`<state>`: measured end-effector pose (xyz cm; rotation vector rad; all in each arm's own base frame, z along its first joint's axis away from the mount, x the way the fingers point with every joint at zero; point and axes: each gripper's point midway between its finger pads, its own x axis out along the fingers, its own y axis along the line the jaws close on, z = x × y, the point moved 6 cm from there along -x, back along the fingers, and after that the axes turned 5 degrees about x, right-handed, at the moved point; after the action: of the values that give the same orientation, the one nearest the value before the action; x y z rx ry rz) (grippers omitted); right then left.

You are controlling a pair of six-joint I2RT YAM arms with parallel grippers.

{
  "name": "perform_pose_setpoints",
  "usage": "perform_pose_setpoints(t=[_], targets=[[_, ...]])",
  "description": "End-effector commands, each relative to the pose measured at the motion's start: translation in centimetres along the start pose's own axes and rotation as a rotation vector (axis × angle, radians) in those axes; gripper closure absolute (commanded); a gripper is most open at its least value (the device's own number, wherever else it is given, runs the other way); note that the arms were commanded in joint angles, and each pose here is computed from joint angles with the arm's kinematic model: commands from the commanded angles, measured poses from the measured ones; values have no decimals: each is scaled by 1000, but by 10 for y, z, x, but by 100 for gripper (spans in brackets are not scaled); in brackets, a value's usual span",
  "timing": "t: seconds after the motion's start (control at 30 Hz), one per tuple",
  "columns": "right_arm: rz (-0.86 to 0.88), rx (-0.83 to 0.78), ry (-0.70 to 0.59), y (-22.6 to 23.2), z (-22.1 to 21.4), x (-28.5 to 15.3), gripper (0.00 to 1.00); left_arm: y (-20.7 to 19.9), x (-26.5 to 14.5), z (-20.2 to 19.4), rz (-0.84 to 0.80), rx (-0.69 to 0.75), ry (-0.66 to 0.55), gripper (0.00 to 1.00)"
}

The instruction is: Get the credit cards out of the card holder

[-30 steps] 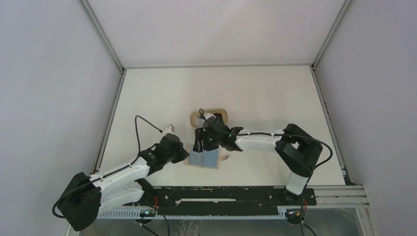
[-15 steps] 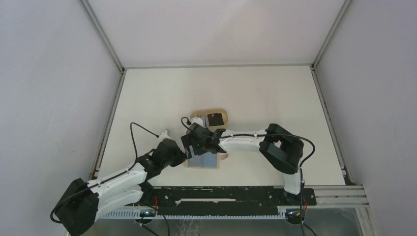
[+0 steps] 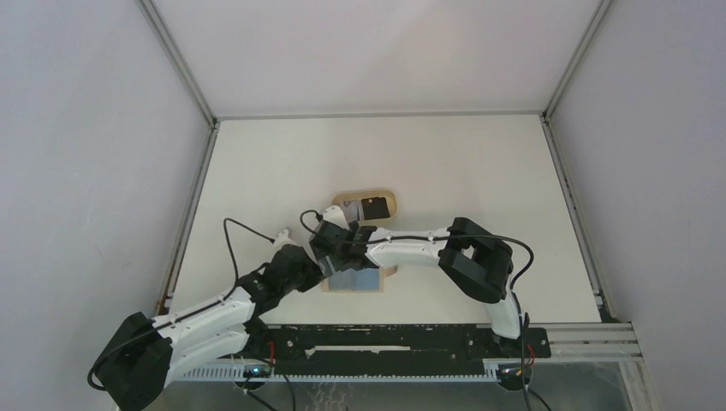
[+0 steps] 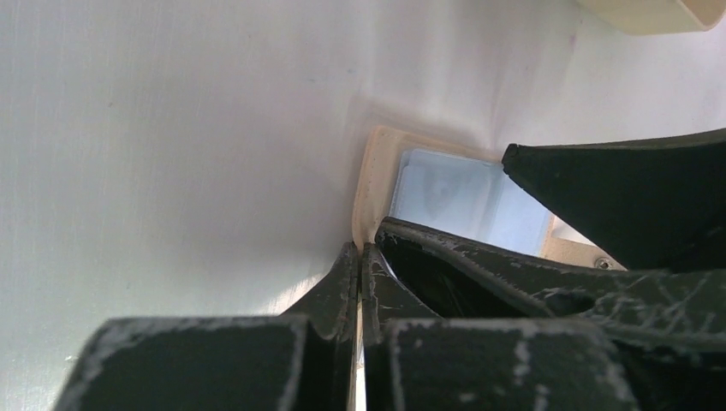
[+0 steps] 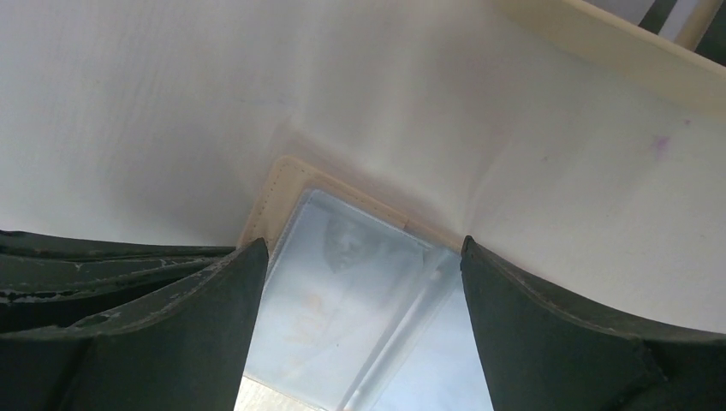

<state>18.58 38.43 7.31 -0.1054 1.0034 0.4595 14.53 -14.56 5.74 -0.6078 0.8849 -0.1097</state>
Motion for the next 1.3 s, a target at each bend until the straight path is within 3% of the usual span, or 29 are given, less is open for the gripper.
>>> perform_pose_setpoints(t=[0.0, 0.87, 1.27], targets=[[-67, -111, -31, 9, 1, -9, 8, 1, 4, 1, -4, -24, -27, 100], [-151, -128, -45, -18, -4, -33, 5, 16, 7, 0, 64, -53, -66, 100], [-271, -82, -76, -69, 0, -58, 3, 18, 6, -1, 70, -53, -69, 100]])
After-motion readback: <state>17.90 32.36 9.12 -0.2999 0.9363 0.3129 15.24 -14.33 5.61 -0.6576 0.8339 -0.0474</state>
